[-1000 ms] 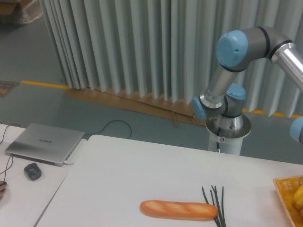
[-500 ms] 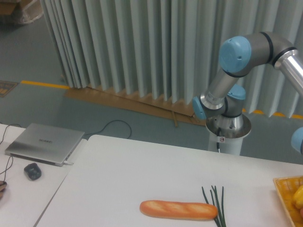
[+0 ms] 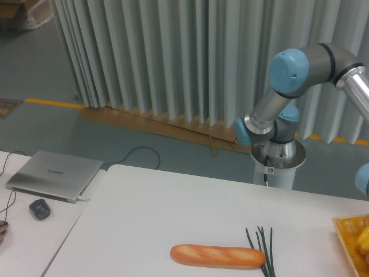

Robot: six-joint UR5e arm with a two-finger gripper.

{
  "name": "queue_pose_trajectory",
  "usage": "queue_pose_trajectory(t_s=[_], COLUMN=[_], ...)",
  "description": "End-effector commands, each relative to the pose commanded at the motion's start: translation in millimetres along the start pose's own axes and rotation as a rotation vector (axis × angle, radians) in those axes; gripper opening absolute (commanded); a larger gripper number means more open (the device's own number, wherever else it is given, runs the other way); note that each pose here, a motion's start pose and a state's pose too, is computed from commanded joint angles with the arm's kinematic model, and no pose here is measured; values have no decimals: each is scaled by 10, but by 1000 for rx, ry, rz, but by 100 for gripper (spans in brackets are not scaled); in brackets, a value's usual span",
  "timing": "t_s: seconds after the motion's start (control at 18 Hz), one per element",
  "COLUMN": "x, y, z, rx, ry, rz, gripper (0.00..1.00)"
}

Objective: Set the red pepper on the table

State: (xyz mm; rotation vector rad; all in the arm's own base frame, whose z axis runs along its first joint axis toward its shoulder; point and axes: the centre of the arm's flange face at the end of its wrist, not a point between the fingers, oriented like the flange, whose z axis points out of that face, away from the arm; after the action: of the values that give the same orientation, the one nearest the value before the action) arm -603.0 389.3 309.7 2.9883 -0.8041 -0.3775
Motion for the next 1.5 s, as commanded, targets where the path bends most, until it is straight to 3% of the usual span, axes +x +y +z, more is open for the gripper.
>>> queue_pose_trajectory(t_s=[0.56, 0.67, 0.83, 0.94, 1.0, 1.22, 1.33, 1.5], x=[140, 145, 150, 150, 145, 140, 136, 141], y=[-41, -41, -41, -42, -41, -40, -50, -52], z=[90, 77, 61, 72, 76, 70, 63, 80], rx=[1, 1, 0, 1, 1, 0, 0, 1], ry=[32, 32, 31, 32, 32, 31, 29, 32], rz=[6, 5, 8, 5, 5, 6, 6, 6], gripper=[100, 76, 83, 76, 68, 67, 54, 50])
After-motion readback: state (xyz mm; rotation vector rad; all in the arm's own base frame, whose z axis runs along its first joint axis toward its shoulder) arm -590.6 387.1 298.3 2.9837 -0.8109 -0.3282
